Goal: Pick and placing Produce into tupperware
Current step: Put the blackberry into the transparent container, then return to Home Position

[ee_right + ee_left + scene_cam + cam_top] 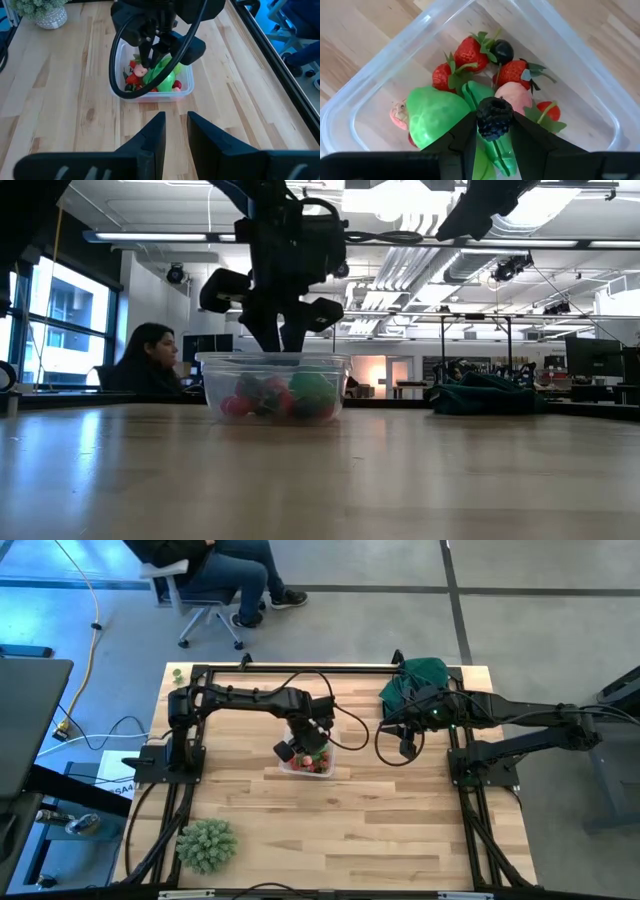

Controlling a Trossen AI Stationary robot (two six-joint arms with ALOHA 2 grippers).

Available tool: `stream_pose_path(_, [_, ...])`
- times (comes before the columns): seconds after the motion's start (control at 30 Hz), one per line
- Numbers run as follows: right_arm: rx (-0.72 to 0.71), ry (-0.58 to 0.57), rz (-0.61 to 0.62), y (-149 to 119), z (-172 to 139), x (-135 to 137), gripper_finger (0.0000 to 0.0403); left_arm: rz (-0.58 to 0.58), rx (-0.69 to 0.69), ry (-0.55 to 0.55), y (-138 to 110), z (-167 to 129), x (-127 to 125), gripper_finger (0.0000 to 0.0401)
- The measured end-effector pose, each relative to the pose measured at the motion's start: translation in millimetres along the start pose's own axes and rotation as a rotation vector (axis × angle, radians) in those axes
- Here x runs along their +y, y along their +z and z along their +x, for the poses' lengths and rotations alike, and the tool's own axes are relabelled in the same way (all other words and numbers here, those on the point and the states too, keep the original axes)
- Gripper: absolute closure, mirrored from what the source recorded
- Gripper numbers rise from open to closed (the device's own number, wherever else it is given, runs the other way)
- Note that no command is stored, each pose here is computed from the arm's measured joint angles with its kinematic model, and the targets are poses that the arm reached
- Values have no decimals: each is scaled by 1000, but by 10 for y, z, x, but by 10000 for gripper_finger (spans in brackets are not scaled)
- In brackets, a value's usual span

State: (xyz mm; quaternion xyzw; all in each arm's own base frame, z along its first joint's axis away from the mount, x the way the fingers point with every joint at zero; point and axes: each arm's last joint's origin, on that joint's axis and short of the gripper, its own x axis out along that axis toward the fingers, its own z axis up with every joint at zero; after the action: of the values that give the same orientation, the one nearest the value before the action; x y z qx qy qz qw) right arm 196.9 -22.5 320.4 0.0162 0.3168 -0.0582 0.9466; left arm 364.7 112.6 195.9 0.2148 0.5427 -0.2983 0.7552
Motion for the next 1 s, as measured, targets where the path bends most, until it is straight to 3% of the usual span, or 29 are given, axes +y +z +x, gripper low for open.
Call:
stream_pose_path(0.37, [0, 0, 0, 0, 0, 1, 334, 0, 39, 28, -7, 0, 10, 293])
stream_pose_path(0.73, [0, 0, 0, 0, 0, 1, 334, -74, 44, 32, 18, 8, -4, 177])
stream_pose_path(1.0, [0, 0, 0, 0, -1, 1, 334, -122, 44, -4, 66, -119, -6, 160])
